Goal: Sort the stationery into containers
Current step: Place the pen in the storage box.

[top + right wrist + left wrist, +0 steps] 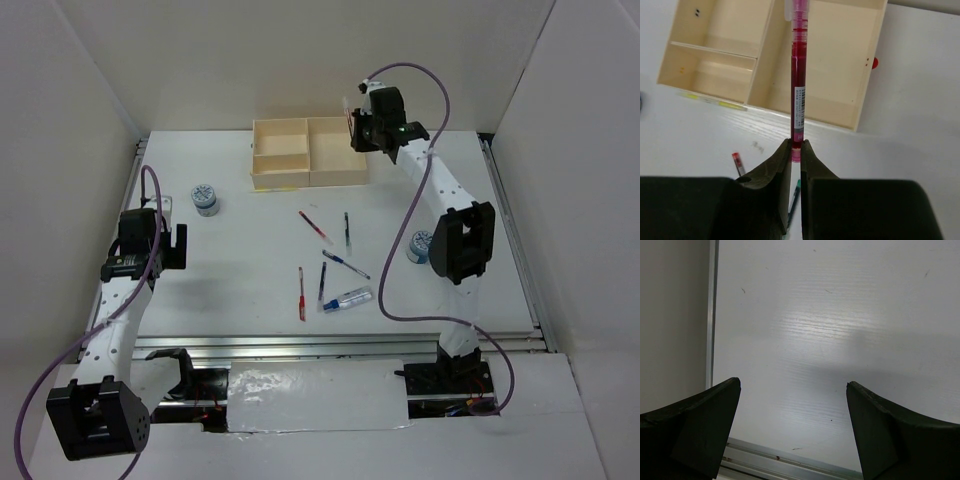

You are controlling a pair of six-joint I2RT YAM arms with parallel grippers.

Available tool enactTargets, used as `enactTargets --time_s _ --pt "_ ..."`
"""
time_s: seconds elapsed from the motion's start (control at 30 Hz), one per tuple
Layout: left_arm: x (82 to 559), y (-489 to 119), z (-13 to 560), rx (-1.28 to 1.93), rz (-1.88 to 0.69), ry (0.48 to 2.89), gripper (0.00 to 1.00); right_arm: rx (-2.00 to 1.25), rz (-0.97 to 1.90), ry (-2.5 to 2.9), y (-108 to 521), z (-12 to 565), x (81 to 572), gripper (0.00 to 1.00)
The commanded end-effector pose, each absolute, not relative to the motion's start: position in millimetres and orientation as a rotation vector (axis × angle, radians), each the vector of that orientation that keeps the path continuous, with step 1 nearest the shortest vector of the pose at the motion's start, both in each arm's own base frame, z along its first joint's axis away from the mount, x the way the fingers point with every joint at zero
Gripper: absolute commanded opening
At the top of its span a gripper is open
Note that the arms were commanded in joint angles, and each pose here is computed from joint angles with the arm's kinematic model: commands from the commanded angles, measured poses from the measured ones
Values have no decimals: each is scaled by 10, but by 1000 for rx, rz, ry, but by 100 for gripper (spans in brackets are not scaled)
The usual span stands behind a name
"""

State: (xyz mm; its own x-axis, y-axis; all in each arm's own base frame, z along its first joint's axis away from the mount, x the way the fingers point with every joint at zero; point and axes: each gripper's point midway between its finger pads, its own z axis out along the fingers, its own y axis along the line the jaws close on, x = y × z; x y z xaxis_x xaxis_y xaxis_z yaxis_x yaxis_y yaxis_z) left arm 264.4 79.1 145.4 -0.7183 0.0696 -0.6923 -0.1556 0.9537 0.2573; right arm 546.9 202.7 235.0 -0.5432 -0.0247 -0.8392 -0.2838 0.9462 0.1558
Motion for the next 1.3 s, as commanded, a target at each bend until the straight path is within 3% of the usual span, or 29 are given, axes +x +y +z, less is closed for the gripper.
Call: enactTargets --time_s 0.0,0.5,0.63,0.77,0.8,0.83,0.9,0.93,1.03,1.1,1.27 --pt "2705 796 1529 -75 374 2296 99 -307 387 2041 2208 2410 5688 0" --pt "2694 783 1482 -64 367 2313 99 -268 298 2040 2174 1730 6294 1" --pt "2695 788 1471 -66 369 2319 99 -266 277 2062 2175 1576 6306 16" --pt "2698 786 1469 -66 368 2318 99 -244 266 2074 2136 1544 6290 24" --pt "2695 786 1467 -64 368 2319 99 -239 264 2075 2134 1560 6274 32" --pt "2698 786 1473 -66 368 2316 99 -235 265 2075 2129 1589 6263 47" --pt "2698 786 1469 -66 368 2316 99 -226 269 2064 2116 1764 6199 63" --pt "2699 786 1469 -66 368 2318 99 -231 278 2064 2134 1829 6152 64" --pt "2702 774 1475 -60 360 2316 99 -261 318 2052 2209 2113 5920 63" --pt "2704 769 1496 -59 357 2308 99 -344 386 2051 2369 2270 5618 54" --pt "2697 754 1525 -47 348 2294 99 -602 463 2102 2808 2063 4805 44"
